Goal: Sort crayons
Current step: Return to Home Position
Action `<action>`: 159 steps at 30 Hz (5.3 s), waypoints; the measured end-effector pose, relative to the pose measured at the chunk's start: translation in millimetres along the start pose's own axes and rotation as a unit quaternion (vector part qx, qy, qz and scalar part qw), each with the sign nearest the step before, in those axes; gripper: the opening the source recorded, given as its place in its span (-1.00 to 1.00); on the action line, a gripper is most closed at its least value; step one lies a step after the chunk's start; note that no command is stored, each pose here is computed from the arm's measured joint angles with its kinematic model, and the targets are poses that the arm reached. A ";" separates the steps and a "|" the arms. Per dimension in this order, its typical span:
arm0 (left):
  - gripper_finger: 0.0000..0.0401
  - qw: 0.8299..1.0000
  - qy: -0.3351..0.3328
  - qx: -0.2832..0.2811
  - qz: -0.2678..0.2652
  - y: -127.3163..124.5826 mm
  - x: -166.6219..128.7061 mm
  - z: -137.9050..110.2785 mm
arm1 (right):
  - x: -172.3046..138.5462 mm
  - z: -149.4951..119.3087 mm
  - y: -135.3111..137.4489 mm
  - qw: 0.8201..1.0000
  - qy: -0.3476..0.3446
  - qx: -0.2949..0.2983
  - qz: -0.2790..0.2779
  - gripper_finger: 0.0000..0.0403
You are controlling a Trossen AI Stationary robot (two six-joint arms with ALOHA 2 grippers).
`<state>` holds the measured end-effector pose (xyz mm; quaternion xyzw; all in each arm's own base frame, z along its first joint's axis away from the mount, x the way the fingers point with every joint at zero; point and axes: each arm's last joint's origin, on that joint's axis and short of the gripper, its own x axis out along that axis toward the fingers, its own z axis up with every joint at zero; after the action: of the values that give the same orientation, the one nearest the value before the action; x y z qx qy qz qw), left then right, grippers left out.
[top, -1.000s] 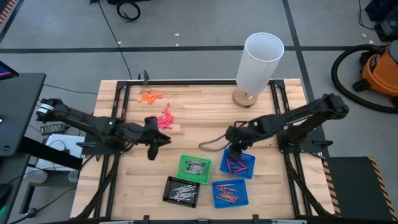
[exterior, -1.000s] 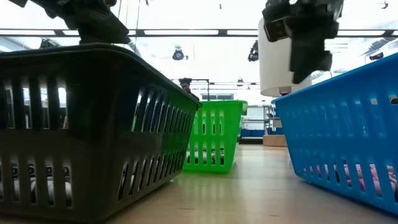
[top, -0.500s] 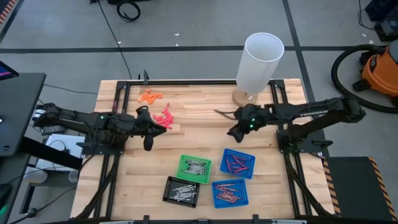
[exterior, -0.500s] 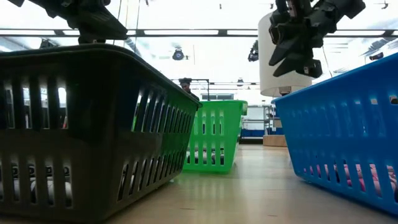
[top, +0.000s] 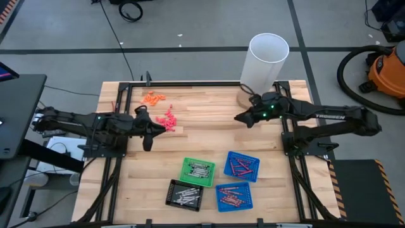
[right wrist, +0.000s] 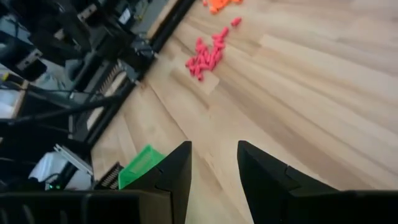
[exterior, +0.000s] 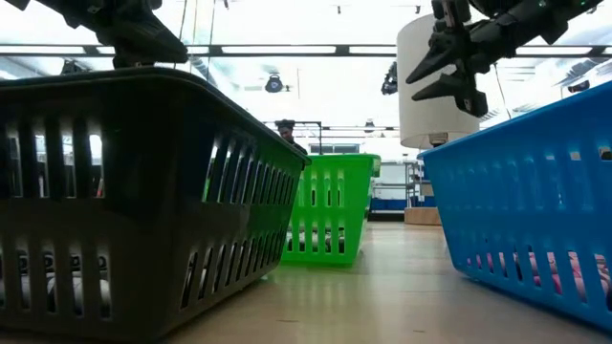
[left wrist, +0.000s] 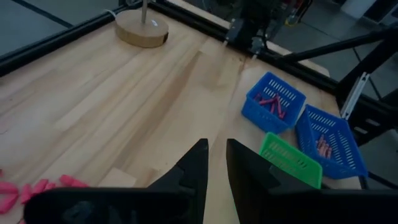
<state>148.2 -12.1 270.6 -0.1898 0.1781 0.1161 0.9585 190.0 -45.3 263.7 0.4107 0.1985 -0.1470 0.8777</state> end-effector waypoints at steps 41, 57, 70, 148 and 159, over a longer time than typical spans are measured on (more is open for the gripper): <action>-0.67 0.963 -0.204 -0.175 0.024 58.9 -23.5 -82.9 | -64.8 -1.1 -72.2 0.985 -0.165 0.052 0.025 -0.32; -0.75 0.940 -0.234 -0.244 0.043 68.6 -12.1 -91.6 | -48.2 -38.7 -136.0 0.957 -0.241 0.141 0.084 -0.32; -0.97 0.924 -0.255 -0.274 0.071 77.5 -11.7 -88.4 | -65.6 -38.8 -150.6 0.952 -0.238 0.124 0.145 -0.36; -0.93 0.955 -0.226 0.030 0.191 77.0 -12.2 -89.6 | -20.3 -89.6 -101.2 0.936 -0.206 -0.283 -0.023 -0.60; -0.93 0.955 -0.226 0.030 0.191 77.0 -12.2 -89.6 | -20.3 -89.6 -101.2 0.936 -0.206 -0.283 -0.023 -0.60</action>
<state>88.1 19.0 173.1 -0.0922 -0.0069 0.3312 0.9390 109.2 -36.2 153.8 0.1011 0.0562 -0.1866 0.9756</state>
